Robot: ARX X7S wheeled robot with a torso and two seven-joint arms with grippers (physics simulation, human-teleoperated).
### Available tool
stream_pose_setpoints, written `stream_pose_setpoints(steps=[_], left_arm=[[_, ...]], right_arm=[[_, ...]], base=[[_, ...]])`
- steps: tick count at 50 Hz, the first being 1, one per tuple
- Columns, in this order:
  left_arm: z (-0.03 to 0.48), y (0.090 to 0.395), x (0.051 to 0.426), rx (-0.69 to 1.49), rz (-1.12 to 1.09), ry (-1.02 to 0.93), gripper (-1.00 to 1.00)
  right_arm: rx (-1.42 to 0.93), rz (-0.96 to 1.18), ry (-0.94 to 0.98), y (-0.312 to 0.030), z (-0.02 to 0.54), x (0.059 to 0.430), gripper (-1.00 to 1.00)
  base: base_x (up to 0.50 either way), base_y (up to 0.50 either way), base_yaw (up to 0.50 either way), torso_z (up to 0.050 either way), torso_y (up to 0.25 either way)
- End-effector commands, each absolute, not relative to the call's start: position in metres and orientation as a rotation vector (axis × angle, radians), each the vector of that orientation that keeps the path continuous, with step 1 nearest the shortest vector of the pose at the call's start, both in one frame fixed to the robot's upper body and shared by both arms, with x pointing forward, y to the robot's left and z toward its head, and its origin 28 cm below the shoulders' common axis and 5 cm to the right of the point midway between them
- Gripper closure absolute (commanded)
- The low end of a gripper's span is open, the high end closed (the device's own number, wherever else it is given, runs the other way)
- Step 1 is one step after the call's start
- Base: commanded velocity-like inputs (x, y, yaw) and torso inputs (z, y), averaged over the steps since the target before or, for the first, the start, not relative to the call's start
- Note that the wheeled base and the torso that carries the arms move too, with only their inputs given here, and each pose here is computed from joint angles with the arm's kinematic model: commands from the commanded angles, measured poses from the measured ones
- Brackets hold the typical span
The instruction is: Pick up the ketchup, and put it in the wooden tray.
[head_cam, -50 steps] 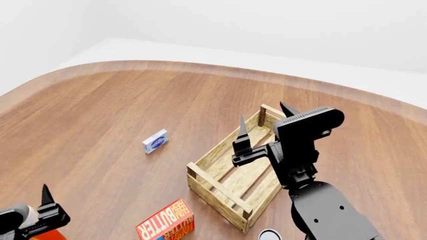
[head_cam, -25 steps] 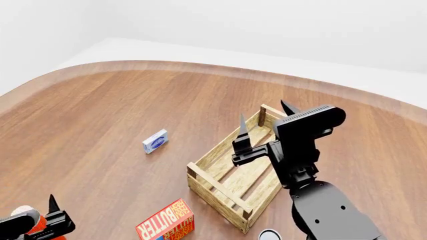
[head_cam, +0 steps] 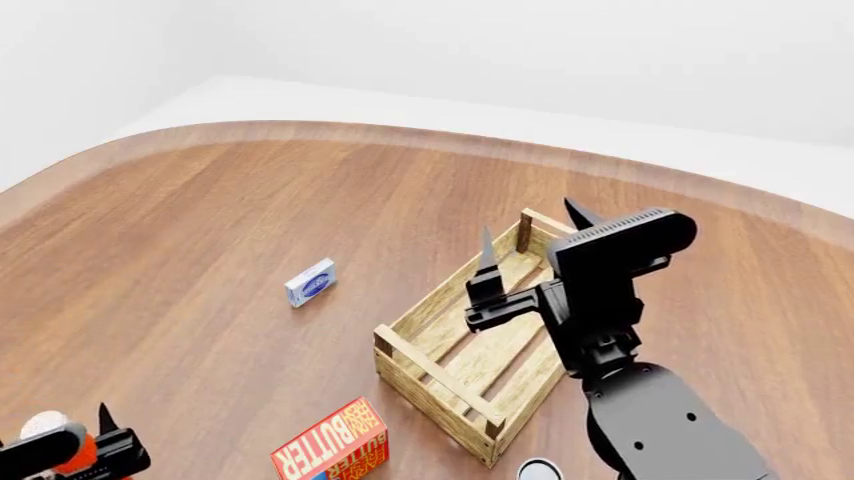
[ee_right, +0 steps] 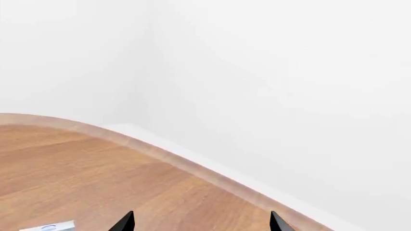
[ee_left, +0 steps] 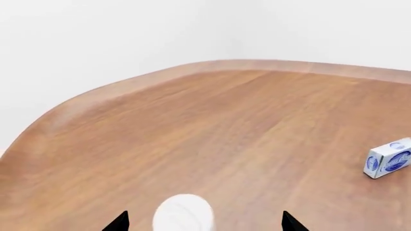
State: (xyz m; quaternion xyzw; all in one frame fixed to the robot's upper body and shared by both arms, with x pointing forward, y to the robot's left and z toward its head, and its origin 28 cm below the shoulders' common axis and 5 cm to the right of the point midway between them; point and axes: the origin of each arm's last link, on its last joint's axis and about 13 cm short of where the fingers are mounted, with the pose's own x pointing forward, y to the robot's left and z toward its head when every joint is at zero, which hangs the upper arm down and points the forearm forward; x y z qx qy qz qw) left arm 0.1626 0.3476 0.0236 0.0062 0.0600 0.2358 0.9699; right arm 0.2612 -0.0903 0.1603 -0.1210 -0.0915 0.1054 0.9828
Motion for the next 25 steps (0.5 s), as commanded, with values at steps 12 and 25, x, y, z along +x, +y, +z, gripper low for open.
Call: stream_pose_setpoints(steps=[12, 25], left_arm=[[0.014, 0.354, 0.179, 0.008, 0.525, 0.145, -1.0], [0.005, 0.358, 0.192, 0.016, 0.543, 0.174, -1.0]], right_arm=[[-0.252, 0.203, -0.184, -0.091, 0.164, 0.258, -1.0], [-0.259, 0.19, -0.178, -0.092, 0.165, 0.257, -1.0]], base=[[0.0, 0.0, 0.0, 0.0, 0.0], [0.0, 0.0, 0.0, 0.0, 0.0]])
